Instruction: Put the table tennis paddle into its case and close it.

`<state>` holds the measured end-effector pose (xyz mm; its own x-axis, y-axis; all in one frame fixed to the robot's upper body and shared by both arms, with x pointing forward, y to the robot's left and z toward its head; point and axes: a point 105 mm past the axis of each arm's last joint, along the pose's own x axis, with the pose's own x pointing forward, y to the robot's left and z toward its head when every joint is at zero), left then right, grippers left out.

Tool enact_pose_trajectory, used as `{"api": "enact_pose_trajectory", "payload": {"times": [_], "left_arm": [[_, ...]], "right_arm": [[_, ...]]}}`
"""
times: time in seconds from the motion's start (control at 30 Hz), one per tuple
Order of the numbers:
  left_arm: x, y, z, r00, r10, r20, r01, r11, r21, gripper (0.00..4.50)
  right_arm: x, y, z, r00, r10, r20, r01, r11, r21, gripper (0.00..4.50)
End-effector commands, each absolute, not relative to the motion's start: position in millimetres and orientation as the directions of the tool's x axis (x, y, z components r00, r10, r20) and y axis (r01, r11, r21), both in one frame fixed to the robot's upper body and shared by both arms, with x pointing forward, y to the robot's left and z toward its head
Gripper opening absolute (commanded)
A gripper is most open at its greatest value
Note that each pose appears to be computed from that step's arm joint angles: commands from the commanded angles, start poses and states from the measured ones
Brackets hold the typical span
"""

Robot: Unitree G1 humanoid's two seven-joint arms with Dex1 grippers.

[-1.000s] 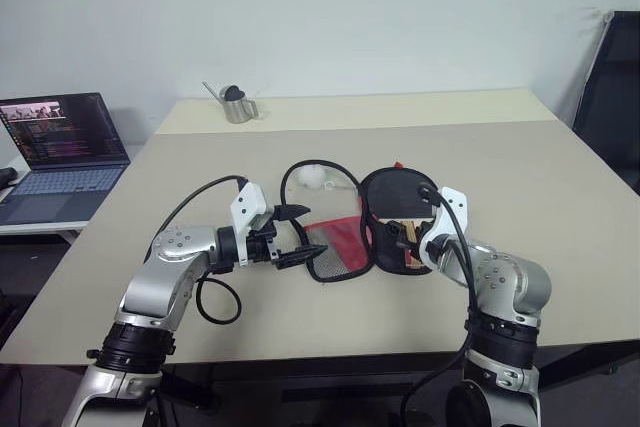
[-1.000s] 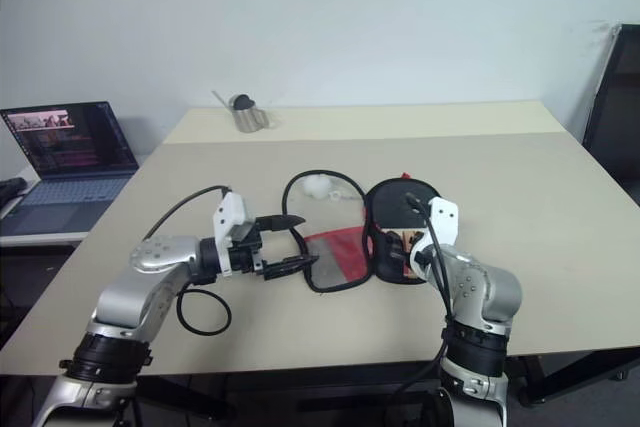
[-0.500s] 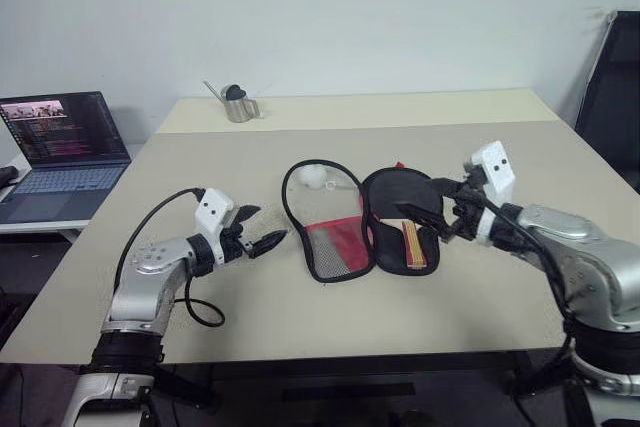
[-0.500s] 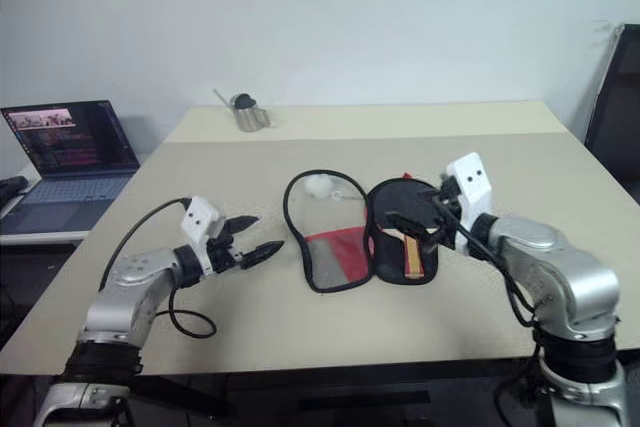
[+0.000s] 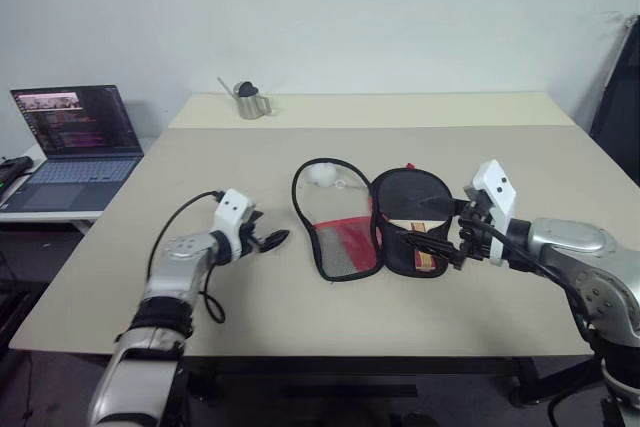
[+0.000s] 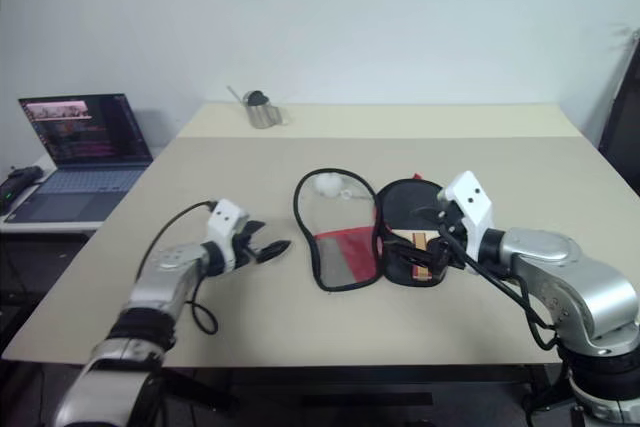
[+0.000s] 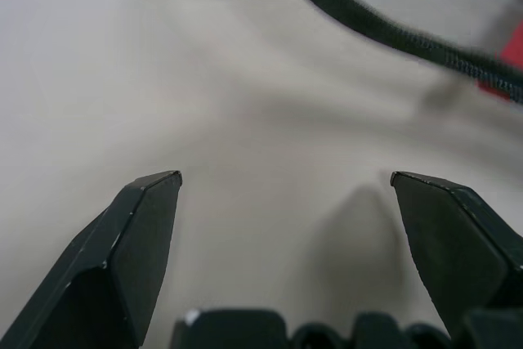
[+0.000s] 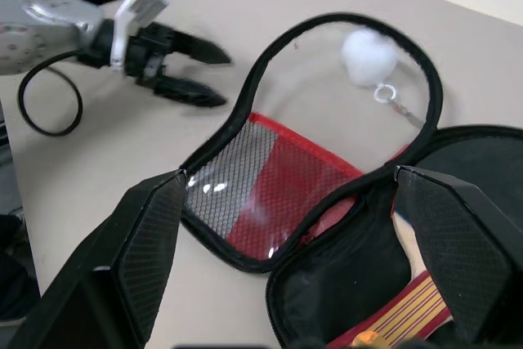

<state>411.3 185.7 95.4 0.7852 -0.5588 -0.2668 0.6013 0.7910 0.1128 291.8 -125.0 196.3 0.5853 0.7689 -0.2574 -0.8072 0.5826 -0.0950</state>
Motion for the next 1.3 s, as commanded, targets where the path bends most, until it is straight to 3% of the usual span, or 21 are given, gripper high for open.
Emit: {"api": "enact_pose_trajectory", "payload": {"times": [0.03,0.2,0.4,0.6,0.83,0.97,1.13,1.3], "left_arm": [[419.9,166.6,102.0,0.766,-0.594,-0.246,0.634,0.762,0.134,4.5],[425.9,124.6,112.5,0.695,-0.687,-0.214,0.717,0.684,0.134,4.5],[429.9,86.0,151.8,0.619,-0.777,-0.117,0.783,0.596,0.18,4.5],[418.5,36.2,185.5,0.474,-0.88,-0.036,0.863,0.456,0.219,4.5],[412.8,-1.9,193.4,0.408,-0.913,-0.023,0.89,0.393,0.232,4.5],[412.5,-1.7,192.9,0.406,-0.914,-0.018,0.89,0.39,0.234,4.5],[414.3,26.0,188.4,0.429,-0.903,-0.019,0.881,0.414,0.231,4.5],[392.7,64.9,186.2,0.354,-0.935,-0.029,0.913,0.339,0.228,4.5]], "right_arm": [[282.7,-129.1,206.0,0.572,0.783,-0.244,-0.82,0.553,-0.148,4.47],[286.0,-151.0,206.6,0.628,0.732,-0.264,-0.778,0.606,-0.169,4.47],[285.7,-185.1,210.1,0.709,0.649,-0.275,-0.702,0.687,-0.189,4.47],[284.7,-215.2,219.0,0.784,0.563,-0.263,-0.616,0.759,-0.211,4.47],[285.0,-222.5,218.8,0.809,0.527,-0.262,-0.582,0.782,-0.223,4.47],[290.1,-221.1,217.1,0.822,0.513,-0.249,-0.563,0.798,-0.216,4.47],[302.7,-217.0,207.3,0.83,0.496,-0.256,-0.545,0.818,-0.182,4.47],[328.5,-208.4,185.8,0.835,0.47,-0.288,-0.514,0.851,-0.103,4.47]]}}
